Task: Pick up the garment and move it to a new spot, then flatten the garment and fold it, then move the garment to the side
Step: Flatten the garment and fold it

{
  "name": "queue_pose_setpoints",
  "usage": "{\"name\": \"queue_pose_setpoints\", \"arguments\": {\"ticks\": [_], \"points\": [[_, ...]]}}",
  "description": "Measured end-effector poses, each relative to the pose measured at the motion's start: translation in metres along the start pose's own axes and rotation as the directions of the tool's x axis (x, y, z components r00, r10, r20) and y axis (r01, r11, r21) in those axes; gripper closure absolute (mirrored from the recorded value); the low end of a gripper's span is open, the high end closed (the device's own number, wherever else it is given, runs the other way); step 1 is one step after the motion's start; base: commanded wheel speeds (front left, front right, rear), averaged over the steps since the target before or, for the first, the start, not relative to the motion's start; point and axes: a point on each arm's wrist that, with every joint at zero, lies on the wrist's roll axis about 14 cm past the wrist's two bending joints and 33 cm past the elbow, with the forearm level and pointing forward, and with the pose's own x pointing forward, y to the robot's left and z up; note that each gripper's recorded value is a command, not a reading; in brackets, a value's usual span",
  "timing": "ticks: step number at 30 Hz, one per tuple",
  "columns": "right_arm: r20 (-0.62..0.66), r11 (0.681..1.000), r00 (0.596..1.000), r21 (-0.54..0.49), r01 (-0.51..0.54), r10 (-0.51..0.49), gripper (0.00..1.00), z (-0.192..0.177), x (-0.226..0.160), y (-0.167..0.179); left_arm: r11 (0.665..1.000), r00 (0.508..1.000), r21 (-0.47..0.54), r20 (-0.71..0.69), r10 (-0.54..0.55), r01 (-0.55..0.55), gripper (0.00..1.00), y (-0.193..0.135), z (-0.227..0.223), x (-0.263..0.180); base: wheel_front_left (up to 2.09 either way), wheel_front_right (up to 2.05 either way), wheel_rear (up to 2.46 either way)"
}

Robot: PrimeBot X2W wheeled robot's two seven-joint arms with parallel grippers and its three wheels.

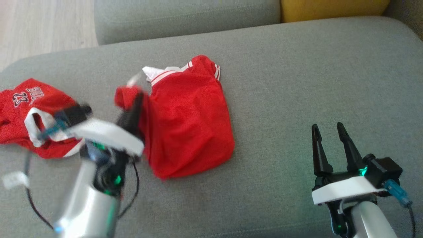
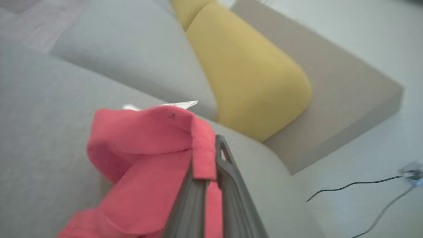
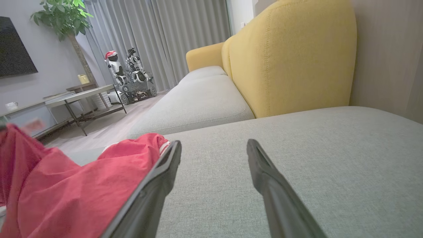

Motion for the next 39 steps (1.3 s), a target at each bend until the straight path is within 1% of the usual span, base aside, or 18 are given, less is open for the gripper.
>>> {"name": "queue_pose_setpoints", "arguments": {"ticks": [2,6,9,11,12,13,15,16,20,23,26,27,28,29,32,33,36,39], "points": [[0.009,1.000,1.000,0.005,-0.003,0.003,0.00,0.003,-0.001,0.001,0.994,0.992,-0.034,0.071,-0.101,0.104,1.00,-0.032,0.034,0.002,0.00,0.00,0.00],[0.024,1.000,1.000,0.016,0.004,-0.004,0.00,0.008,-0.005,0.000,0.957,0.941,-0.012,0.186,-0.283,0.290,1.00,-0.096,0.097,0.001,0.00,0.00,0.00],[0.031,1.000,0.999,0.016,0.016,-0.016,0.00,0.010,-0.009,-0.003,0.924,0.900,0.056,0.211,-0.382,0.379,1.00,-0.143,0.125,0.001,0.00,0.00,0.00],[0.035,0.999,0.999,0.023,0.028,-0.028,0.00,0.011,-0.012,-0.007,0.899,0.877,0.099,0.200,-0.437,0.426,1.00,-0.173,0.133,0.004,0.00,0.00,0.00],[0.039,0.999,0.998,0.028,0.039,-0.040,0.00,0.012,-0.015,-0.010,0.870,0.853,0.159,0.178,-0.491,0.467,1.00,-0.202,0.132,0.007,0.00,0.00,0.00],[0.041,0.999,0.998,0.030,0.044,-0.045,0.00,0.013,-0.016,-0.011,0.859,0.845,0.191,0.170,-0.506,0.476,1.00,-0.214,0.131,0.010,0.00,0.00,0.00],[0.051,0.998,0.997,0.033,0.059,-0.060,0.00,0.017,-0.018,-0.016,0.838,0.834,0.244,0.154,-0.530,0.487,1.00,-0.234,0.125,0.018,0.00,0.00,0.00],[0.075,0.997,0.994,0.034,0.074,-0.076,0.00,0.025,-0.017,-0.021,0.818,0.828,0.273,0.113,-0.549,0.506,1.00,-0.250,0.110,0.028,0.00,0.00,0.00],[0.133,0.992,0.983,0.030,0.126,-0.129,0.00,0.046,-0.019,-0.040,0.781,0.809,0.253,-0.010,-0.588,0.571,1.00,-0.275,0.053,0.040,0.00,0.00,0.00],[0.165,0.980,0.966,0.035,0.197,-0.200,0.00,0.058,-0.028,-0.063,0.769,0.794,0.199,-0.105,-0.599,0.607,1.00,-0.287,-0.002,0.041,0.00,0.00,0.00],[0.162,0.966,0.952,0.044,0.254,-0.258,0.00,0.057,-0.038,-0.080,0.775,0.790,0.159,-0.184,-0.585,0.612,1.00,-0.287,-0.051,0.042,0.00,0.00,0.00],[0.159,0.963,0.950,0.044,0.265,-0.268,0.00,0.056,-0.040,-0.083,0.771,0.782,0.151,-0.217,-0.584,0.618,0.86,-0.287,-0.067,0.041,0.00,0.00,0.00],[0.156,0.962,0.949,0.041,0.270,-0.274,0.00,0.056,-0.041,-0.084,0.761,0.768,0.150,-0.253,-0.588,0.631,0.47,-0.288,-0.082,0.040,0.00,0.00,0.00],[0.156,0.961,0.948,0.038,0.274,-0.277,0.00,0.056,-0.042,-0.085,0.751,0.751,0.131,-0.279,-0.599,0.648,0.00,-0.292,-0.092,0.037,0.00,0.00,0.00],[0.152,0.956,0.944,0.036,0.290,-0.292,0.00,0.056,-0.042,-0.091,0.708,0.689,0.083,-0.333,-0.643,0.701,0.00,-0.307,-0.112,0.027,0.00,0.00,0.00],[0.144,0.955,0.944,0.035,0.293,-0.295,0.00,0.054,-0.042,-0.091,0.700,0.681,0.077,-0.328,-0.655,0.710,0.00,-0.311,-0.112,0.027,0.00,0.00,0.00],[0.136,0.957,0.948,0.035,0.287,-0.289,0.00,0.051,-0.039,-0.090,0.710,0.695,0.081,-0.309,-0.649,0.699,0.00,-0.309,-0.107,0.035,0.00,0.00,0.00],[0.128,0.964,0.956,0.039,0.262,-0.265,0.00,0.047,-0.032,-0.083,0.754,0.757,0.136,-0.267,-0.596,0.642,0.00,-0.291,-0.093,0.054,0.00,0.00,0.00]]}}
